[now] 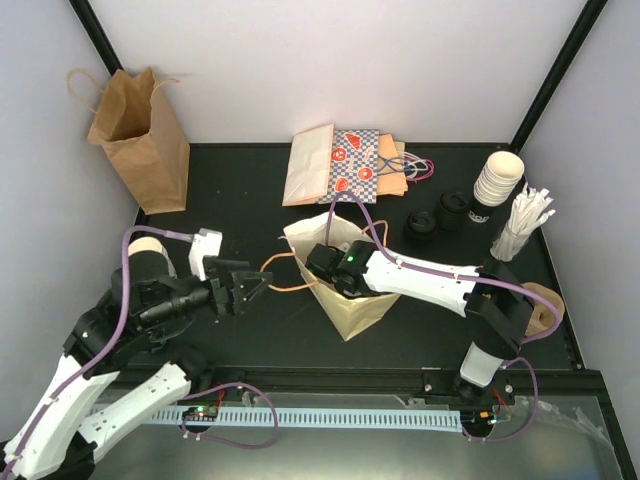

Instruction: Pack the takeout coffee

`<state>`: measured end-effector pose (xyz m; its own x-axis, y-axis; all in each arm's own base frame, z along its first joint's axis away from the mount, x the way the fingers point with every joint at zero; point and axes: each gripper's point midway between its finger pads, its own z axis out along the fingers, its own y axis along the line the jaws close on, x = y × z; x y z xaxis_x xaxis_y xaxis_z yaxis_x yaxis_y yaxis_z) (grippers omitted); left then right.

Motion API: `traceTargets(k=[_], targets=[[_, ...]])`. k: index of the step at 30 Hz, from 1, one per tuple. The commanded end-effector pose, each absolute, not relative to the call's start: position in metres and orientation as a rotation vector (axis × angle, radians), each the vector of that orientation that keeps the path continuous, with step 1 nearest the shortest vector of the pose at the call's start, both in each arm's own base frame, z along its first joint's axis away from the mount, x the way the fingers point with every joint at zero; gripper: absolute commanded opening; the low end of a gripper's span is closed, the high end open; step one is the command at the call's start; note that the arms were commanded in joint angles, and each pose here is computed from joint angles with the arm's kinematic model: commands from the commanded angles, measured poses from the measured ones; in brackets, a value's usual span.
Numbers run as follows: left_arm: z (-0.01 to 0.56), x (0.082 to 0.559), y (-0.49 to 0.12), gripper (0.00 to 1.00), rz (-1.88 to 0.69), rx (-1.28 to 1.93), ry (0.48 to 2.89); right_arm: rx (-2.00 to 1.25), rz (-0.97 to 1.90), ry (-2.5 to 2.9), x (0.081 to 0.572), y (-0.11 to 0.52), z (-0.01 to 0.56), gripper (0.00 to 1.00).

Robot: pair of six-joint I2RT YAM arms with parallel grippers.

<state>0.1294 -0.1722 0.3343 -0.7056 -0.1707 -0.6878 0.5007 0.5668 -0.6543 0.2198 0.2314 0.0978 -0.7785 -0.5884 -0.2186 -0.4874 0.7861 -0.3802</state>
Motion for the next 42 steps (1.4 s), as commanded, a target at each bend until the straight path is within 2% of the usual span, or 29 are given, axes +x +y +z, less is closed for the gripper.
traceTargets(k=[1, 2, 3, 5, 6, 8, 19, 22, 23, 26, 42], targets=[[0.361, 0.13, -0.16, 0.99, -1.106, 0.241, 2.011, -0.856, -0.36, 2.684, 0.212, 0.239, 0.094, 0.48], [0.367, 0.13, -0.158, 0.99, -1.103, 0.242, 1.992, -0.861, -0.349, 2.69, 0.21, 0.239, 0.093, 0.63], [0.373, 0.13, -0.156, 0.99, -1.1, 0.24, 1.974, -0.858, -0.329, 2.69, 0.209, 0.24, 0.093, 0.72], [0.382, 0.13, -0.155, 0.99, -1.097, 0.243, 1.953, -0.853, -0.299, 2.69, 0.208, 0.242, 0.096, 0.86], [0.385, 0.13, -0.155, 0.99, -1.096, 0.245, 1.947, -0.852, -0.292, 2.691, 0.208, 0.243, 0.097, 0.88], [0.388, 0.13, -0.157, 0.99, -1.101, 0.252, 1.941, -0.85, -0.288, 2.69, 0.208, 0.243, 0.099, 1.0], [0.385, 0.135, -0.167, 0.99, -1.128, 0.274, 1.964, -0.828, -0.258, 2.661, 0.213, 0.249, 0.115, 0.99], [0.376, 0.137, -0.172, 0.99, -1.132, 0.281, 2.0, -0.813, -0.233, 2.632, 0.217, 0.252, 0.132, 0.86], [0.373, 0.138, -0.173, 0.99, -1.13, 0.281, 2.009, -0.809, -0.227, 2.626, 0.217, 0.252, 0.137, 0.77], [0.369, 0.14, -0.175, 0.99, -1.129, 0.278, 2.019, -0.798, -0.214, 2.611, 0.219, 0.253, 0.15, 0.66], [0.345, 0.144, -0.189, 0.99, -1.198, 0.269, 2.074, -0.74, -0.046, 2.471, 0.229, 0.266, 0.242, 0.68]])
